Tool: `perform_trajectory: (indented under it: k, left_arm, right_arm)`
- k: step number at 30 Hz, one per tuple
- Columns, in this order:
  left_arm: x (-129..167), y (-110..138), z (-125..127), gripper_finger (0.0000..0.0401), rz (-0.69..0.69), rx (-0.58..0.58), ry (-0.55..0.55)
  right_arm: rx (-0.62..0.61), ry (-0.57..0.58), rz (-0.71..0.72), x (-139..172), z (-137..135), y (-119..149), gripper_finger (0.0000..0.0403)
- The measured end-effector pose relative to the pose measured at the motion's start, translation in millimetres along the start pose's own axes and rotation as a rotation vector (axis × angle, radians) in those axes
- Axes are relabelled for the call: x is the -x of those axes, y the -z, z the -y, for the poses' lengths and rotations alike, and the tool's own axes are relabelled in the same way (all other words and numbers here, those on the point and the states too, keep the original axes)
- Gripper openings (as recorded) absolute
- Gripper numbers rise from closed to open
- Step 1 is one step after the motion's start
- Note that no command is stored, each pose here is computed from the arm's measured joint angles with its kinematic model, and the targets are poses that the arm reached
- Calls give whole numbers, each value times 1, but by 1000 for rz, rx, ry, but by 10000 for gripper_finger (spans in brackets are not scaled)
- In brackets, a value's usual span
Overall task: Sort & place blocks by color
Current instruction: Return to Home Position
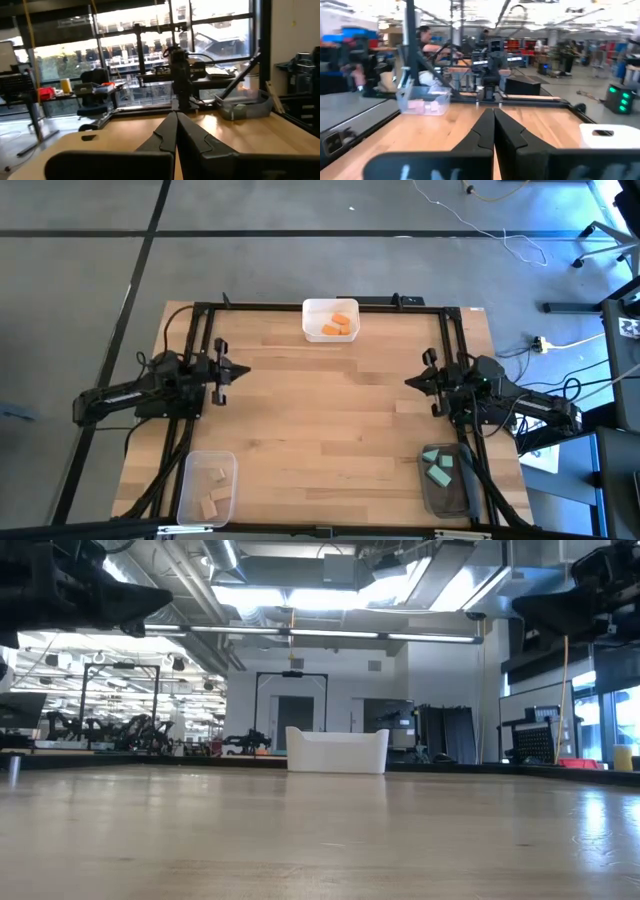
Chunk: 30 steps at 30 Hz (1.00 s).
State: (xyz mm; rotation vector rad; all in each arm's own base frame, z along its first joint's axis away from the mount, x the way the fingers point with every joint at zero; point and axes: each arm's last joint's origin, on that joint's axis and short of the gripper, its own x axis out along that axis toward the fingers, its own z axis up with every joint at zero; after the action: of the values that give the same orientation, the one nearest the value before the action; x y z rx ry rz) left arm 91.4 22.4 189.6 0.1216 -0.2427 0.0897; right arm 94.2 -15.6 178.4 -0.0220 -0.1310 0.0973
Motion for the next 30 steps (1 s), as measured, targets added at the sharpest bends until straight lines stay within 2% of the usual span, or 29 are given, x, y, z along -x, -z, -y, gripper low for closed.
perform_trajectory:
  k: [4, 11, 16, 30]
  left_arm:
    - [0, 0, 1, 0, 1, 0, 35]
    - [0, 5, 0, 0, -54, 11, -1]
    - [1, 11, 0, 0, -109, 46, -20]
    - [1, 11, 0, 0, -108, 42, -21]
  right_arm:
    - [17, -31, -22, 0, -1, 2, 0]
    - [-4, 53, -78, -1, 2, 8, 4]
    - [-57, 65, -77, 0, 2, 8, 15]
    - [-52, 65, -77, 0, 2, 8, 18]
